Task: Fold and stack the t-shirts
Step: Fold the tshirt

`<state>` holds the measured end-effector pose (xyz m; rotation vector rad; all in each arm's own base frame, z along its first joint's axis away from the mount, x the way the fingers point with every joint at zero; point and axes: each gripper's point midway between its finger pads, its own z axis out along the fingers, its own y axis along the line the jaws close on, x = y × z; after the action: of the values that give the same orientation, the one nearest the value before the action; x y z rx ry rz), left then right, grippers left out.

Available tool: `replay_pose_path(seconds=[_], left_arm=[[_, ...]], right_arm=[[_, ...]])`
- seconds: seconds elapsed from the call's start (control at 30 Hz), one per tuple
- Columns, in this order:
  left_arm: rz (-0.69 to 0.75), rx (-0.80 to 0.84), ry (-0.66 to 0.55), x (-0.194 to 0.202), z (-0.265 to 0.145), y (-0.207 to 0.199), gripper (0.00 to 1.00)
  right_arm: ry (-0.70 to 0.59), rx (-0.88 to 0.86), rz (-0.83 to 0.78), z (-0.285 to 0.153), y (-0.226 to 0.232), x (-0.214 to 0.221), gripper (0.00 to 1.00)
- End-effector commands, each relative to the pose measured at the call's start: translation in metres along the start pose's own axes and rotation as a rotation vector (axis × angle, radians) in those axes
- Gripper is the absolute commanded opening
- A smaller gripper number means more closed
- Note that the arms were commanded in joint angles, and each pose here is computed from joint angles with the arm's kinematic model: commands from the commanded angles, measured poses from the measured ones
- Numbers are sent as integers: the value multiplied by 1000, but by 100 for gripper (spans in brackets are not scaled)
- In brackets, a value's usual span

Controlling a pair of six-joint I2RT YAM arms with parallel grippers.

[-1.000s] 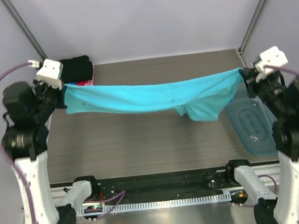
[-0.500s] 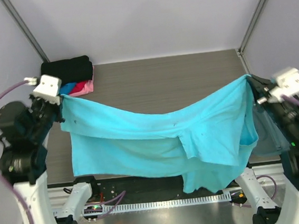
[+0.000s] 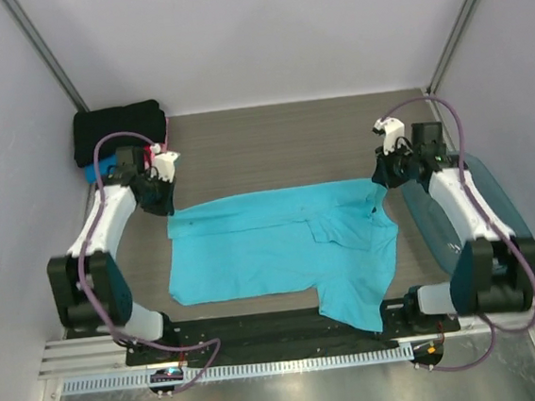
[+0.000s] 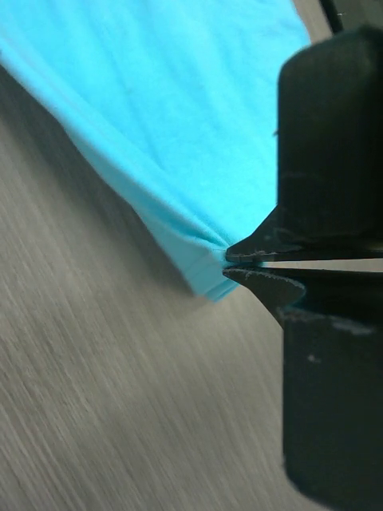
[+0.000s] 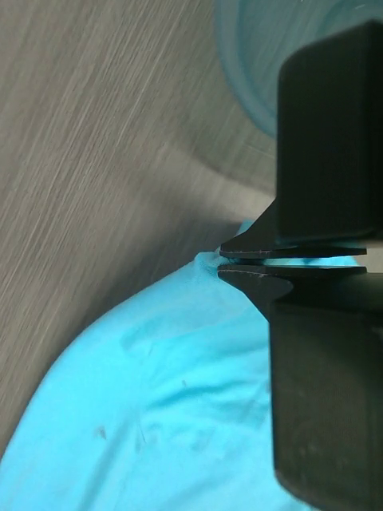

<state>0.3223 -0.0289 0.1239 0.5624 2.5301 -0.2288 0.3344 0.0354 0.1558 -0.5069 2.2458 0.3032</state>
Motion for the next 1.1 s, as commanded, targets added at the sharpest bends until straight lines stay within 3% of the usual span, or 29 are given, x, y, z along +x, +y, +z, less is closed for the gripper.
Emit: replay_pose_path(seconds=[0.0, 0.2, 0.3, 0.77, 0.83, 0.87, 0.9, 1.0, 1.07], left_arm=[[-38, -15, -21, -33, 47, 28, 0], [-112, -25, 29, -61, 106, 60, 0], [-119, -58, -7, -87, 114, 76, 0], [-132, -213, -75, -147, 179, 139, 1], [-143, -268, -105, -158, 174, 152, 13], [-121, -268, -115, -168, 178, 138, 16], [-114, -277, -134, -177, 173, 135, 21], [-124, -302, -218, -207, 139, 128, 30], [-127, -304, -258, -219, 117, 121, 33]], right_arm=[[-30, 37, -36, 52, -37, -21, 1], [-39, 115, -11, 112, -95, -63, 1], [-32, 149, -21, 136, -117, -73, 1], [-17, 296, -40, 219, -186, -72, 1], [-26, 350, -46, 222, -198, -75, 7], [-32, 365, -48, 221, -201, -78, 10], [-53, 380, -49, 215, -203, -88, 20], [-130, 422, -32, 186, -205, -124, 35], [-164, 423, -26, 167, -202, -142, 39]])
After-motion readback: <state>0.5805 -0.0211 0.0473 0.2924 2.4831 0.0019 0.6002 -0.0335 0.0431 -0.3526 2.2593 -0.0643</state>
